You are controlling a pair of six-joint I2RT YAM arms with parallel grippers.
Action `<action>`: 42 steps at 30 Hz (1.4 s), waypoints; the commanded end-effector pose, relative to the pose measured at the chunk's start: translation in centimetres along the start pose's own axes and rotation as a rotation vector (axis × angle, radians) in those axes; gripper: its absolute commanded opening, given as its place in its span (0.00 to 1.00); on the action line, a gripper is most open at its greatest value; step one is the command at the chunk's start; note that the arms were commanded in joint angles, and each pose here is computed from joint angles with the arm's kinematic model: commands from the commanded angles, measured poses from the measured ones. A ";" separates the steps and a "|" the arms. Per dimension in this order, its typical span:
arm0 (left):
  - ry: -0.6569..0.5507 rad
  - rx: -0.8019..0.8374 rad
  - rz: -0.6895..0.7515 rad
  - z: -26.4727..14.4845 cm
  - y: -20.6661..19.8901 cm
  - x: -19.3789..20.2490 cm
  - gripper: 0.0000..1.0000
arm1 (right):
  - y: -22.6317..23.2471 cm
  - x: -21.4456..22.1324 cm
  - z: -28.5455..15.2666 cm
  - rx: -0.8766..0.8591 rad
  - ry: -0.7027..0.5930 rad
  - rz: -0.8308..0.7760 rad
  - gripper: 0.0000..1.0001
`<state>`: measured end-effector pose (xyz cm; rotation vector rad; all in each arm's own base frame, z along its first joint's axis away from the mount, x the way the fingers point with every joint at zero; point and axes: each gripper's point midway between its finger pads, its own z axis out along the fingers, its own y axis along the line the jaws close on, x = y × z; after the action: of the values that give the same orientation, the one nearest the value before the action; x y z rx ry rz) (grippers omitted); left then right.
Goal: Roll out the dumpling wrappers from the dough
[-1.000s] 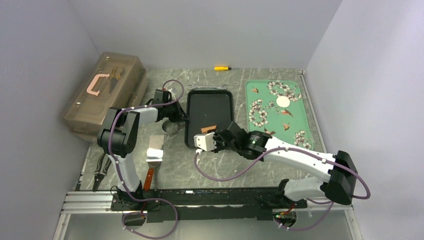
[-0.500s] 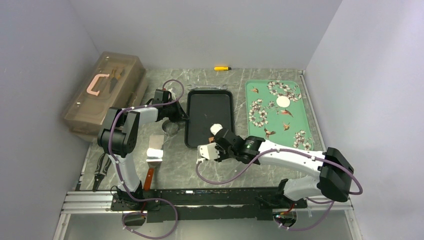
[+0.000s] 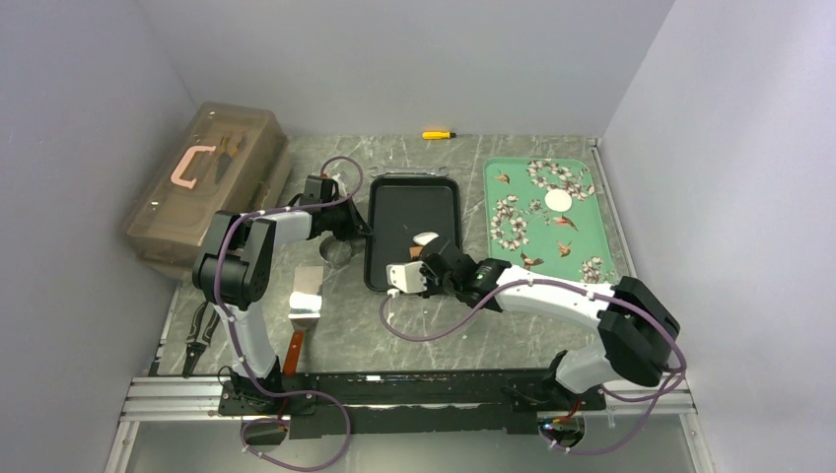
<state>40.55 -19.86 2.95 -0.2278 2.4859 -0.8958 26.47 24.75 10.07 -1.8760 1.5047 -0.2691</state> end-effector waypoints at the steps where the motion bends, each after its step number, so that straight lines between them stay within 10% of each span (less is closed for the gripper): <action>1: 0.044 -0.102 -0.016 0.9 2.9 1.6 0.00 | -2.7 -1.3 1.0 0.078 -0.043 -0.018 0.00; 18: 0.055 -0.103 -0.023 1.1 3.0 1.7 0.00 | -1.2 -8.6 -7.8 -0.059 -0.312 -0.004 0.00; 27: 0.052 -0.107 -0.018 1.1 3.1 1.7 0.00 | -7.8 -5.5 -4.7 0.169 -0.114 0.032 0.00; 42: 0.063 -0.108 -0.035 1.3 3.5 1.8 0.00 | -1.3 -0.4 -0.2 -0.013 0.063 -0.033 0.00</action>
<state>40.87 -20.03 2.93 -0.2229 2.4878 -0.9124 28.19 26.70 11.98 -1.9011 1.4805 -0.3371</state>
